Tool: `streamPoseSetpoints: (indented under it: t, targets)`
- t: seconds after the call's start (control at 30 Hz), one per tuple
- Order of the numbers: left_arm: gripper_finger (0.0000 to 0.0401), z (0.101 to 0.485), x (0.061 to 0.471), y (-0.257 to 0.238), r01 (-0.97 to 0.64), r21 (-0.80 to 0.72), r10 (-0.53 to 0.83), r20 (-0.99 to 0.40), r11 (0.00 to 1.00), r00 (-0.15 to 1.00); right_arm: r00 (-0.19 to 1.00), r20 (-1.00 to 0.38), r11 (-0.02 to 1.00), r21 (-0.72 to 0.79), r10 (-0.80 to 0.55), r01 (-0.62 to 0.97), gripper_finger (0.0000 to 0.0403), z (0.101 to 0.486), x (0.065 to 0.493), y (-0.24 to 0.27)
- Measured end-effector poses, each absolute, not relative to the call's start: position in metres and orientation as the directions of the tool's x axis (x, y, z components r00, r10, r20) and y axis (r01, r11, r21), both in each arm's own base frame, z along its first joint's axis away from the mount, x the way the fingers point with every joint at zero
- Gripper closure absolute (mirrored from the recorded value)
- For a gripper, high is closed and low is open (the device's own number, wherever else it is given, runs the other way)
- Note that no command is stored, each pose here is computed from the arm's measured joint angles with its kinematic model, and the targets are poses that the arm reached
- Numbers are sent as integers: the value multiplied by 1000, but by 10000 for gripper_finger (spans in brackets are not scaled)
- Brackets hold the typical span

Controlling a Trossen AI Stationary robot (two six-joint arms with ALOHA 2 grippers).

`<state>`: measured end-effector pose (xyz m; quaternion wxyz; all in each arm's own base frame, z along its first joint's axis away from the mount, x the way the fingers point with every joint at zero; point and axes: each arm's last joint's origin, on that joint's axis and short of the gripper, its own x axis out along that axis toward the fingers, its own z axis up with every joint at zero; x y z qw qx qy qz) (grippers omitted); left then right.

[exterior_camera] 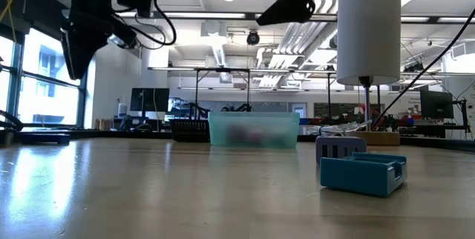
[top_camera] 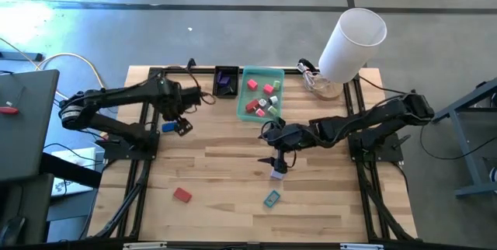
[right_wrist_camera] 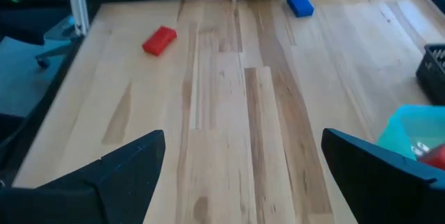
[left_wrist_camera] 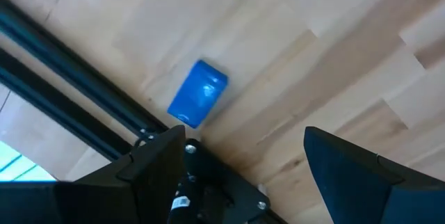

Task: Pick & Place Office items
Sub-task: Put the blue digital clock into the black bin

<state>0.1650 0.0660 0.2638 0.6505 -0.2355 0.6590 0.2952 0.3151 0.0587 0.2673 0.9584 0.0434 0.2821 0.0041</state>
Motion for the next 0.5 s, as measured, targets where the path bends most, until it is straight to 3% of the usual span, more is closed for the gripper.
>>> streamPoseSetpoints:
  t: [0.13, 0.3, 0.5]
  targets:
    - [117, 262, 158, 86, -737, 69, 51, -998, 673, -48, 831, -555, 996, 81, 29, 20, 27, 256, 312, 58]
    - [117, 260, 155, 96, -713, -13, -33, -999, 701, -14, 840, -542, 996, 85, 19, 32, 27, 245, 311, 53]
    - [117, 258, 156, 96, -713, 1, -19, -1000, 701, -20, 845, -534, 995, 86, 6, 48, 27, 242, 311, 48]
